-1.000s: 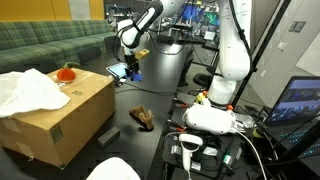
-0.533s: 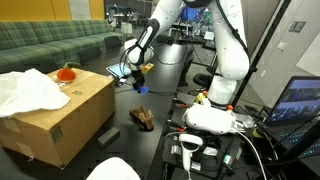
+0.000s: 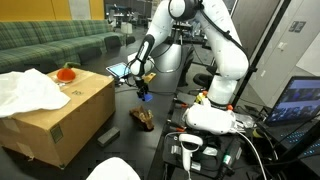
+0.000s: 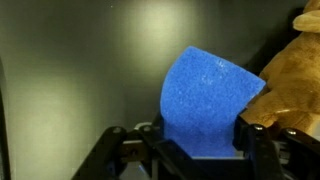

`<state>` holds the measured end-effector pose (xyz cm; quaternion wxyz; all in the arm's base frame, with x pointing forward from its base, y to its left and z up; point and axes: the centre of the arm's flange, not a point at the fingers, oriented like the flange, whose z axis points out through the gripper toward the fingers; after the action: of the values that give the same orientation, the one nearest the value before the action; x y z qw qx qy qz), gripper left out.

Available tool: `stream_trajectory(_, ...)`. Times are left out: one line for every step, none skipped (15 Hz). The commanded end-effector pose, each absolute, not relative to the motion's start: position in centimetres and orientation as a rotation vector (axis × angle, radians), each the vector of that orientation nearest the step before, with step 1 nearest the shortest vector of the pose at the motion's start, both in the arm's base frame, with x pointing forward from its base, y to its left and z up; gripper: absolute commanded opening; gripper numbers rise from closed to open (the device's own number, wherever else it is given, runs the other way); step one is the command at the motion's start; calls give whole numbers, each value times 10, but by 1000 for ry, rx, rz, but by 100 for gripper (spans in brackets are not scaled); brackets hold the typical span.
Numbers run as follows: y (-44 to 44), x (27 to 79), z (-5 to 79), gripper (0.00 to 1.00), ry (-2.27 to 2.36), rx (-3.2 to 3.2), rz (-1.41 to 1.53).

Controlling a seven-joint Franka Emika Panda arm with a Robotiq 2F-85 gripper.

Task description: Remove the blue object from the box and replace it with the brown toy, remove the orange plush toy and replace it with the gray duster, remove the white plastic from the box and replace it with the towel

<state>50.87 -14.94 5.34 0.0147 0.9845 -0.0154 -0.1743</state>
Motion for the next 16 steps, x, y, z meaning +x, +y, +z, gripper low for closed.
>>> stream_trajectory(-166, 519, 42, 80, -69, 3068, -524)
stream_trajectory(-168, 519, 41, 84, -76, 3070, -518)
stream_trajectory(-171, 518, 40, 88, -83, 3069, -515)
stream_trajectory(-173, 517, 41, 97, -93, 3070, -506)
stream_trajectory(-175, 515, 40, 100, -98, 3073, -499)
stream_trajectory(-176, 514, 42, 100, -100, 3075, -488)
stream_trajectory(-177, 512, 44, 100, -105, 3076, -478)
stream_trajectory(-177, 510, 45, 100, -102, 3081, -464)
stream_trajectory(-177, 508, 46, 100, -89, 3091, -448)
stream_trajectory(-170, 502, 46, 100, -57, 3093, -420)
stream_trajectory(-167, 500, 46, 100, -33, 3098, -402)
stream_trajectory(-163, 496, 47, 100, 22, 3103, -370)
stream_trajectory(-159, 492, 47, 100, 54, 3108, -350)
stream_trajectory(-151, 486, 51, 100, 112, 3120, -324)
stream_trajectory(-147, 482, 53, 100, 162, 3117, -296)
stream_trajectory(-140, 480, 56, 100, 210, 3115, -275)
